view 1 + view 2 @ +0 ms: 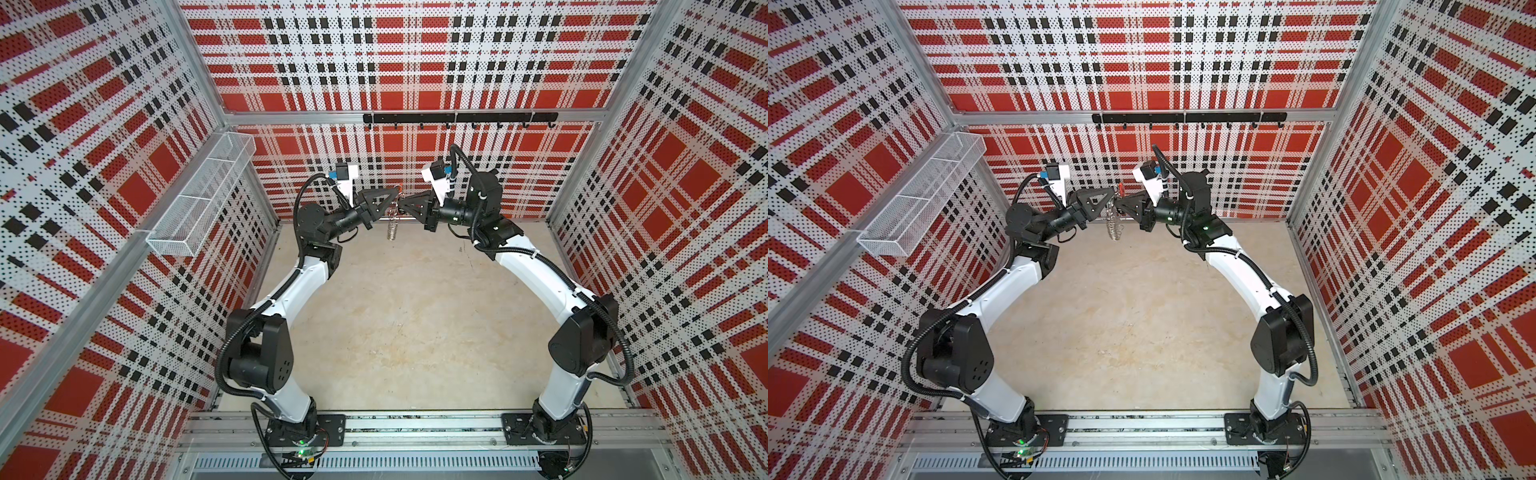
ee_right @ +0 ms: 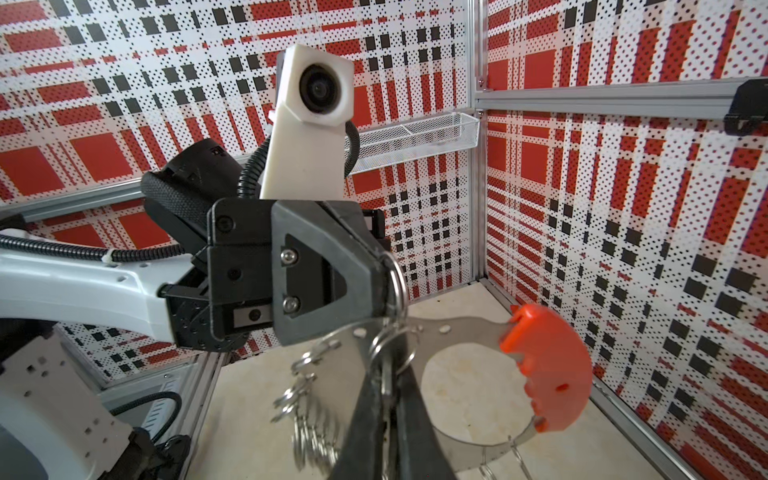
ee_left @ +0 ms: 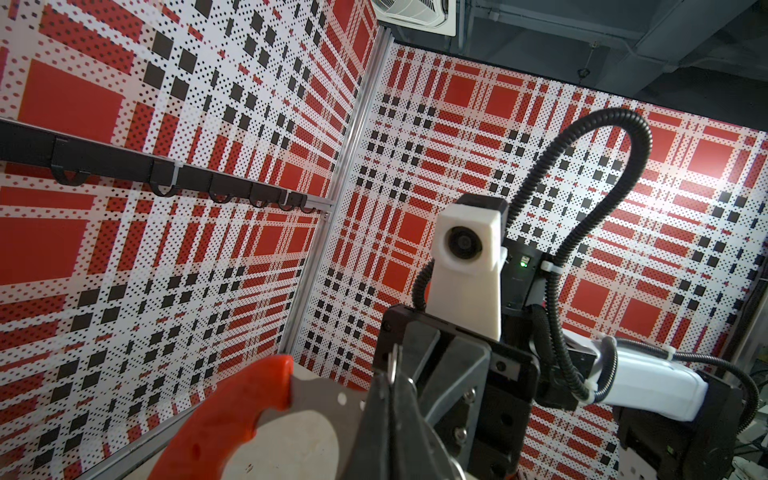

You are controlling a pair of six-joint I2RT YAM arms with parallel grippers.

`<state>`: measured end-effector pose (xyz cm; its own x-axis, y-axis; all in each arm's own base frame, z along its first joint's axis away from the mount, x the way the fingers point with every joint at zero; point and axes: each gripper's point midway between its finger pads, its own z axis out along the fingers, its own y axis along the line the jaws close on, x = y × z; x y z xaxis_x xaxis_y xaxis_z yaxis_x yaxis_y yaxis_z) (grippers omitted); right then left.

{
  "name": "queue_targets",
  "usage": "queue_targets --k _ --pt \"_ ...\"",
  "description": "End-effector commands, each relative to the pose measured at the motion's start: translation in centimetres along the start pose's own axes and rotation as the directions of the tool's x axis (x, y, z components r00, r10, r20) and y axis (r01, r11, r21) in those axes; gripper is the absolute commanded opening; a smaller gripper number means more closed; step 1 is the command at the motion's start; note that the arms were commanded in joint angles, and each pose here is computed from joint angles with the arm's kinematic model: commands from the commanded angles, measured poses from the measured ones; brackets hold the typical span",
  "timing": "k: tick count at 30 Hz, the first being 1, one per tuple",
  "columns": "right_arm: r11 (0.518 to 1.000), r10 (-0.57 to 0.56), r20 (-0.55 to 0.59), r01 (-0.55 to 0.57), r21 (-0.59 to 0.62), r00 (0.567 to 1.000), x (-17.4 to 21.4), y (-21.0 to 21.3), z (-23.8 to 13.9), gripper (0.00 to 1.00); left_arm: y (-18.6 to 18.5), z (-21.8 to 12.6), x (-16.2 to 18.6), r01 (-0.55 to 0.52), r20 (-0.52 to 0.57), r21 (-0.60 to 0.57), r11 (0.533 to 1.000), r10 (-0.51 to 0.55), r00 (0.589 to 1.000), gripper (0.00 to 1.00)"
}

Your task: Put the keys on the keyring

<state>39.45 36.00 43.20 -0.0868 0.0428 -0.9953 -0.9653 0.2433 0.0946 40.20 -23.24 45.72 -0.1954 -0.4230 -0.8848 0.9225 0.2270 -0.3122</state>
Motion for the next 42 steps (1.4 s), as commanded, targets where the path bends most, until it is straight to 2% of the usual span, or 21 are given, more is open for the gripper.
queue_targets --k 1,17,26,27,29,32,42 --pt "1.0 -0.028 -0.019 0.028 -0.012 0.999 0.3 0.8 1.0 0.04 -1.4 0.5 -1.7 -0.063 0.039 0.045 0.997 0.061 0.997 0.0" --pt "0.999 -0.039 -0.062 0.038 -0.015 0.997 1.3 1.6 3.1 0.02 -1.5 0.4 -1.4 -0.056 0.041 0.053 0.997 0.054 0.998 0.0" --pt "0.994 -0.071 -0.082 0.077 0.071 0.994 1.1 0.8 1.6 0.02 -1.6 0.2 -1.1 -0.055 0.035 0.055 0.997 0.053 0.998 0.0" --pt "0.994 -0.069 -0.084 0.076 0.074 0.994 1.1 0.7 1.6 0.06 -1.6 0.2 -1.1 -0.054 0.035 0.056 0.997 0.052 0.998 0.0" --pt "0.994 -0.071 -0.084 0.077 0.079 0.994 1.0 0.7 1.3 0.21 -1.7 0.2 -1.1 -0.054 0.033 0.059 0.997 0.052 0.998 0.0" --pt "0.994 -0.063 -0.067 0.069 0.087 0.996 0.3 0.6 0.4 0.3 -1.8 0.2 -1.0 -0.052 0.029 0.063 0.997 0.05 0.998 0.0" --pt "0.998 -0.039 0.074 0.034 0.058 0.997 -3.9 0.8 -4.2 0.39 -2.0 -0.1 -0.7 -0.039 0.023 0.073 0.997 0.037 0.999 0.0"
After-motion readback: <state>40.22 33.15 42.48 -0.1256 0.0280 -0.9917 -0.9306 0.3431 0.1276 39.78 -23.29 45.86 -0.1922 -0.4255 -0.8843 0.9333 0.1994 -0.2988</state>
